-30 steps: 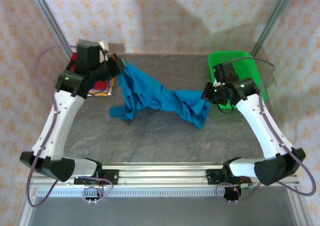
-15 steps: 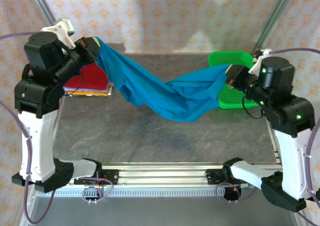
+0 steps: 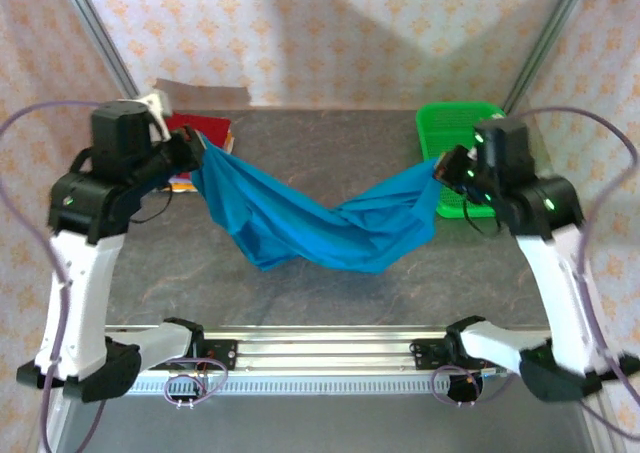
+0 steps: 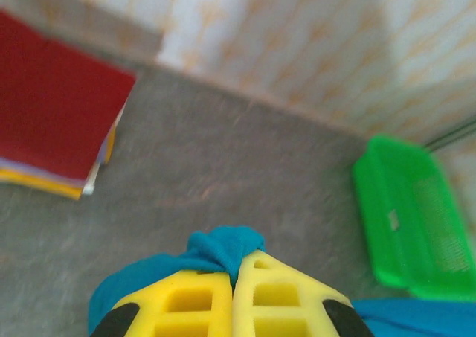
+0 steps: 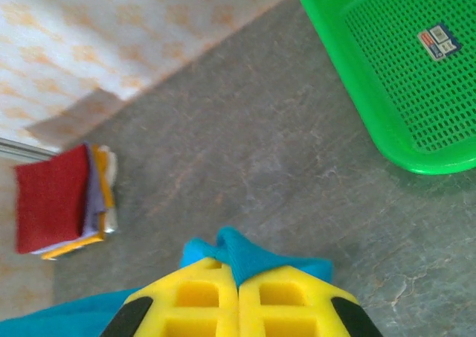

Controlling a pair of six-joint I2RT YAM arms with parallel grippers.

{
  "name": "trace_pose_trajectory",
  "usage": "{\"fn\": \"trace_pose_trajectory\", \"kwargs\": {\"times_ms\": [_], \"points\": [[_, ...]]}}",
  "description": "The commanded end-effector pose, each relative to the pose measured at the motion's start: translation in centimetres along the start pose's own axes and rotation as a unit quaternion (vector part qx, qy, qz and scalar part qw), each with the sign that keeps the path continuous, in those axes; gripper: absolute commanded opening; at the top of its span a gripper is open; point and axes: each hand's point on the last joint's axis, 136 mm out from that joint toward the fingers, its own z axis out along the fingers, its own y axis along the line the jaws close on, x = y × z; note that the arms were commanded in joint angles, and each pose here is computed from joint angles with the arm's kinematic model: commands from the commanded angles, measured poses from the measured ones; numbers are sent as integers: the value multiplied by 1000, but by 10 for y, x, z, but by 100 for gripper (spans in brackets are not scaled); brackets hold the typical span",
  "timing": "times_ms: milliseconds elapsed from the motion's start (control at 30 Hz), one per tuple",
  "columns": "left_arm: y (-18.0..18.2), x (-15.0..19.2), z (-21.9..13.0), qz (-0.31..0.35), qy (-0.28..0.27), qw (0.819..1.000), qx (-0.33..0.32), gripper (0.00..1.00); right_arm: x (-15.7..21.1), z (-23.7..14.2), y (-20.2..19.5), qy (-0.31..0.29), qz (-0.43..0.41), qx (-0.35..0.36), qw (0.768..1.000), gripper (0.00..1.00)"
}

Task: Fold and stack the t-shirts

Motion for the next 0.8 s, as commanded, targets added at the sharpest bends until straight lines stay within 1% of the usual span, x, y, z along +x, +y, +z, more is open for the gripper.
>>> {"fn": "trace_pose_trajectory", "kwargs": {"times_ms": [0, 67, 133, 167, 233, 300, 400, 467, 567, 600, 733, 767], "points": [[21, 27, 45, 9, 62, 998, -31, 0, -19, 73, 6, 31, -49, 57, 997, 0], [31, 37, 66, 0, 78, 996, -37, 0, -33, 107, 11, 44, -53, 64, 996, 0], [42, 46, 86, -12, 99, 994, -42, 0, -40, 140, 16, 79, -51, 67, 993, 0], [45, 51, 95, -18, 109, 993, -41, 0, -42, 151, 16, 92, -57, 74, 991, 5], [52, 61, 110, -28, 130, 990, -39, 0, -41, 167, 16, 122, -78, 89, 985, 30], [56, 67, 119, -38, 143, 988, -35, 0, -34, 169, 16, 147, -89, 95, 981, 39], [63, 74, 124, -43, 152, 987, -39, 0, -15, 153, 8, 166, -96, 97, 977, 44], [69, 78, 125, -45, 157, 986, -42, 0, 4, 136, -3, 169, -91, 97, 977, 46], [78, 85, 128, -49, 166, 984, -47, 0, 53, 116, -25, 190, -62, 90, 976, 47], [81, 87, 129, -51, 169, 983, -49, 0, 74, 110, -33, 200, -54, 91, 974, 47], [89, 93, 133, -59, 178, 981, -52, 0, 157, 106, -65, 249, -38, 109, 961, 46], [91, 95, 133, -59, 180, 981, -53, 0, 171, 108, -71, 258, -35, 114, 959, 46]]}}
